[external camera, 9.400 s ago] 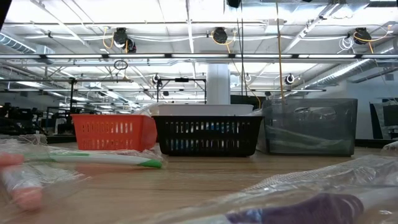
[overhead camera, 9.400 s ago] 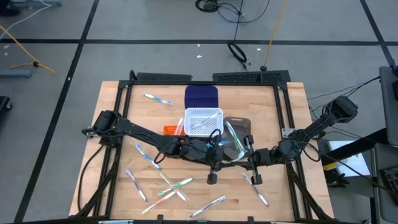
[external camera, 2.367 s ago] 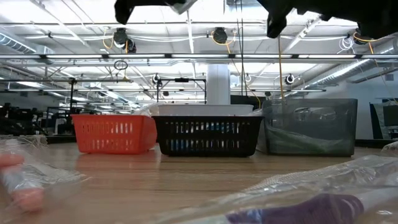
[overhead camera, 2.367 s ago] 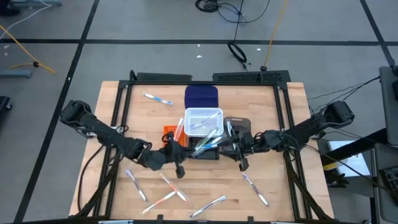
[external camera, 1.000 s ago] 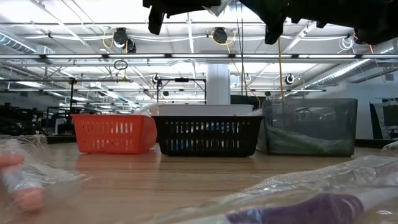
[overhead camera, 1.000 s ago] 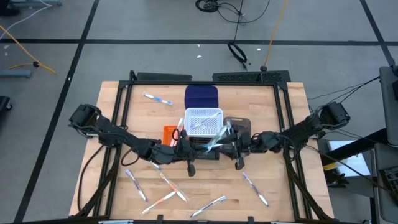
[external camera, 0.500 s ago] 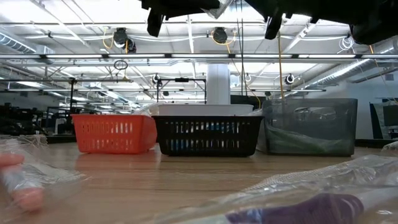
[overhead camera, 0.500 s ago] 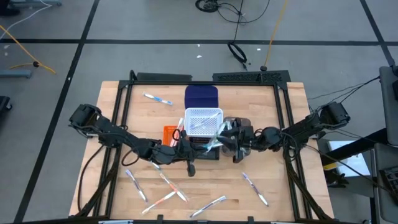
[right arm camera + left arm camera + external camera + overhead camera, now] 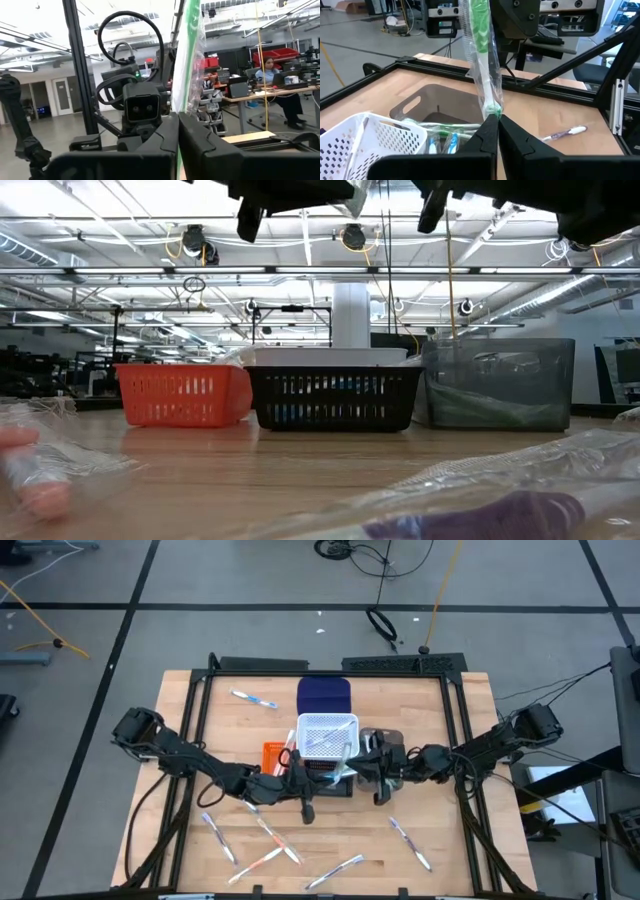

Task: Pick & Place Toothbrushes
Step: Put the green toothbrush into the black bin

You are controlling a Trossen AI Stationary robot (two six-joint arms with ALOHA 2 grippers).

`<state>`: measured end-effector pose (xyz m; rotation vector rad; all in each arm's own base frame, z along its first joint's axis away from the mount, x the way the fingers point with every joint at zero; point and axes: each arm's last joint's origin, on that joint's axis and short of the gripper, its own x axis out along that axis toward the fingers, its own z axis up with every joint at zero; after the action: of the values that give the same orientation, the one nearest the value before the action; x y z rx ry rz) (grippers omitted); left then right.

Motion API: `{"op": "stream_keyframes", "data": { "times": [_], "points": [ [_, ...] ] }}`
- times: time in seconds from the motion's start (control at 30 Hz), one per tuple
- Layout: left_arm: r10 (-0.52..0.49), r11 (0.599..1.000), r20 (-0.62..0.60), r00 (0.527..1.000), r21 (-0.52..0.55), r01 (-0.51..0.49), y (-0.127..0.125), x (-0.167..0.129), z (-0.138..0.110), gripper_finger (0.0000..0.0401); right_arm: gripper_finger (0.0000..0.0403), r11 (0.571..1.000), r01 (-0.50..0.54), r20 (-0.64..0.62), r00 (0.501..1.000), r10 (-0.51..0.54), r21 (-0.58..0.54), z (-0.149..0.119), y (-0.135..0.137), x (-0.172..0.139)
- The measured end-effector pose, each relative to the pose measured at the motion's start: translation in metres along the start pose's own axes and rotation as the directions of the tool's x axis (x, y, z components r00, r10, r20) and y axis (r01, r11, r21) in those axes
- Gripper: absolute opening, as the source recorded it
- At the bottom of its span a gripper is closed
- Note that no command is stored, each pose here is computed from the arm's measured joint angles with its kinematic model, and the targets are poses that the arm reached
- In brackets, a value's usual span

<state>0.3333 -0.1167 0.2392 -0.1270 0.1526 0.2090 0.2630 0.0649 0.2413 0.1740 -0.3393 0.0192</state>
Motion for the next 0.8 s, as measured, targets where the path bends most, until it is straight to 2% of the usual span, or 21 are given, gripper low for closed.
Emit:
{"op": "stream_keyframes", "data": {
  "times": [0.13,0.33,0.63,0.8],
  "points": [
    [-0.001,1.0,0.0,1.0,0.012,0.001,0.0,0.0,0.0,0.0003,0.0,1.0,-0.002,-0.001,1.0,0.002,-0.004,0.0,0.0,0.0],
    [-0.007,0.994,0.006,1.0,0.107,0.006,-0.003,-0.003,0.002,0.0011,0.0,1.0,-0.003,0.0,1.0,0.003,-0.007,0.0,0.0,0.0],
    [0.037,0.978,0.041,0.998,0.205,-0.045,-0.005,-0.023,0.02,0.0094,0.0,1.0,0.001,-0.044,0.999,-0.002,-0.016,0.007,0.0,-0.003],
    [0.036,0.968,-0.034,0.999,0.251,-0.027,-0.001,-0.043,0.029,0.013,0.0,0.997,0.069,-0.131,0.989,-0.072,-0.029,0.013,-0.002,-0.009]
  ]
}}
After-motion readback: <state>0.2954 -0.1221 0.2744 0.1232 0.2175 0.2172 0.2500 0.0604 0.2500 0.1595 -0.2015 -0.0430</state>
